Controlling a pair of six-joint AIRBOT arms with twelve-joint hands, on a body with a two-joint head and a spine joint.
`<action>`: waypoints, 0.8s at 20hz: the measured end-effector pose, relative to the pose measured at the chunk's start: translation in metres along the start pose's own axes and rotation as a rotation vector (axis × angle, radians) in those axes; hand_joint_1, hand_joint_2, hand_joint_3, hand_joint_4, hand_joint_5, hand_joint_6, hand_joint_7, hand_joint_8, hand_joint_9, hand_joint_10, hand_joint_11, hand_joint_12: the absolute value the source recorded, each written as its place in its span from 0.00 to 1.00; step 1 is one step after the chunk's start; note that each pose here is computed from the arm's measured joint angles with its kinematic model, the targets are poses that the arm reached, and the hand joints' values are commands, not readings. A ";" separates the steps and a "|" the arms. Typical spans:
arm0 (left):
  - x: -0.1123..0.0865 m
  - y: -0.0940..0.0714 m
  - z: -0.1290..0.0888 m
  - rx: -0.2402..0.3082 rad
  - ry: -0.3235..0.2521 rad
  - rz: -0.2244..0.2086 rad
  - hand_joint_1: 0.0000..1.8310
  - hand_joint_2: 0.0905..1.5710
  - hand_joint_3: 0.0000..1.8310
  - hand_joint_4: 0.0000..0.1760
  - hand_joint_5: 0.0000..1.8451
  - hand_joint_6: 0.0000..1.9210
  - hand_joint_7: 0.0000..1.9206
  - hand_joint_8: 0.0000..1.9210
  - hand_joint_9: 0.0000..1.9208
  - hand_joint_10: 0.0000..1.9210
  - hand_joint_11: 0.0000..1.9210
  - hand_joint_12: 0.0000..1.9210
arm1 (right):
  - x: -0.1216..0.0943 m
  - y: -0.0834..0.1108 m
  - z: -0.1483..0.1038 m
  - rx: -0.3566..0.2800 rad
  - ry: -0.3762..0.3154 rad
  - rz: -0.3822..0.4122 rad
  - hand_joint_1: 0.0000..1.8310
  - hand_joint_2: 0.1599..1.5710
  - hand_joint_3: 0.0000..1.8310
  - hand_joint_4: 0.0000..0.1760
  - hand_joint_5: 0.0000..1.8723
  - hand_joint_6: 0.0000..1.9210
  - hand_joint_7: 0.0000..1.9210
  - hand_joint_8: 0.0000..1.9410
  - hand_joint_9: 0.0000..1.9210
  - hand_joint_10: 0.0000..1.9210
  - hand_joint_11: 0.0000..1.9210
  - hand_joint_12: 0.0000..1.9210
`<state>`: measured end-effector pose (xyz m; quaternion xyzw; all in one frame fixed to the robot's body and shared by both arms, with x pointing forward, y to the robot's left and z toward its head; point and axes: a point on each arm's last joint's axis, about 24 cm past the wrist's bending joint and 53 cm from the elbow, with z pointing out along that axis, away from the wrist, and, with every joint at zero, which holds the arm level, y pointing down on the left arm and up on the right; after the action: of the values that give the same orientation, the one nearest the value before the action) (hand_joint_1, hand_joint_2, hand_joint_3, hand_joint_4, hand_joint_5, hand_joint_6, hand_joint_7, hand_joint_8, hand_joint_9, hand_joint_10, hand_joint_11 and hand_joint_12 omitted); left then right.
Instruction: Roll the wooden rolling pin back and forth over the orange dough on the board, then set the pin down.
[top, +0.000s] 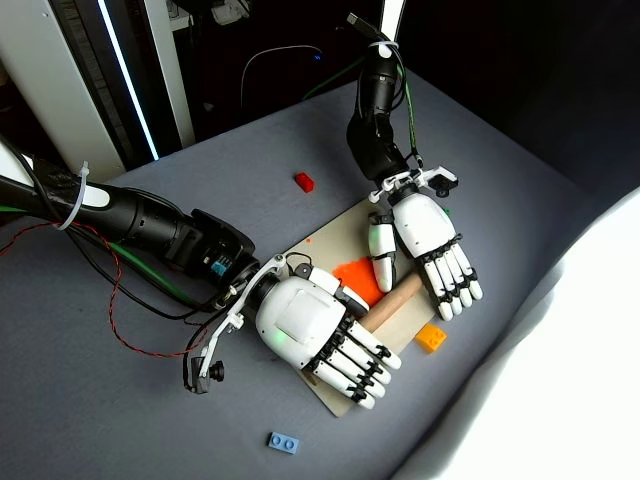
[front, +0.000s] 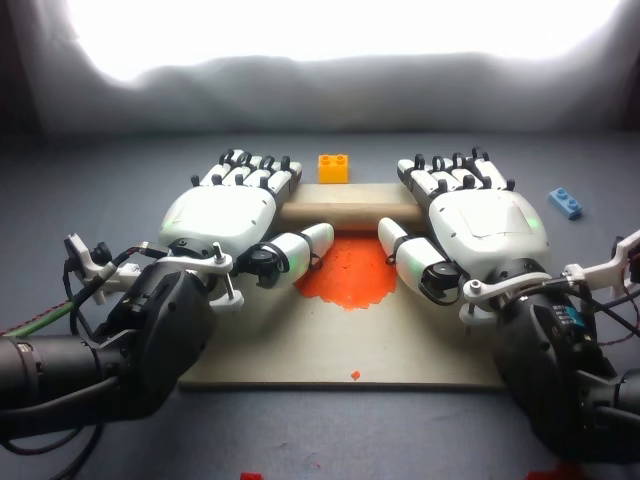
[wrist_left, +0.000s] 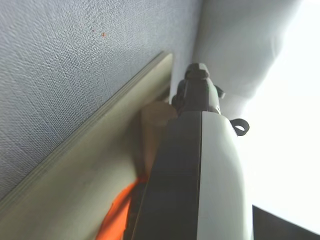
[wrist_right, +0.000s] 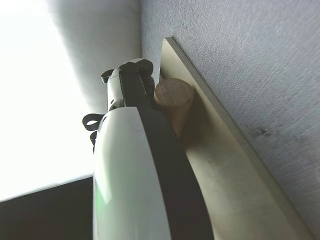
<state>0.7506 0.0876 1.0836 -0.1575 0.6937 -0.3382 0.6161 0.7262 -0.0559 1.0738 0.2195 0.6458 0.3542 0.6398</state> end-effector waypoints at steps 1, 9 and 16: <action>0.000 -0.001 -0.001 0.001 0.002 -0.001 0.00 0.90 0.01 0.00 0.07 0.01 0.08 0.00 0.05 0.00 0.00 0.00 | 0.000 0.000 0.000 0.000 -0.001 0.000 0.00 0.93 0.00 0.00 0.14 0.00 0.17 0.00 0.15 0.01 0.00 0.34; 0.001 -0.004 -0.004 0.013 0.009 -0.020 0.00 0.90 0.00 0.00 0.05 0.00 0.07 0.00 0.03 0.00 0.00 0.00 | 0.002 0.001 -0.008 -0.001 -0.005 -0.001 0.00 0.92 0.00 0.00 0.14 0.00 0.15 0.00 0.14 0.00 0.00 0.28; 0.003 -0.004 -0.011 0.018 0.015 -0.030 0.00 0.90 0.00 0.00 0.06 0.00 0.07 0.00 0.04 0.00 0.00 0.00 | 0.005 0.003 -0.019 -0.007 -0.009 -0.015 0.00 0.92 0.00 0.00 0.15 0.01 0.18 0.00 0.17 0.01 0.00 0.28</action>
<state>0.7387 0.0856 1.0845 -0.1597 0.6929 -0.3546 0.6071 0.7064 -0.0537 1.0709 0.2138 0.6432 0.3506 0.6463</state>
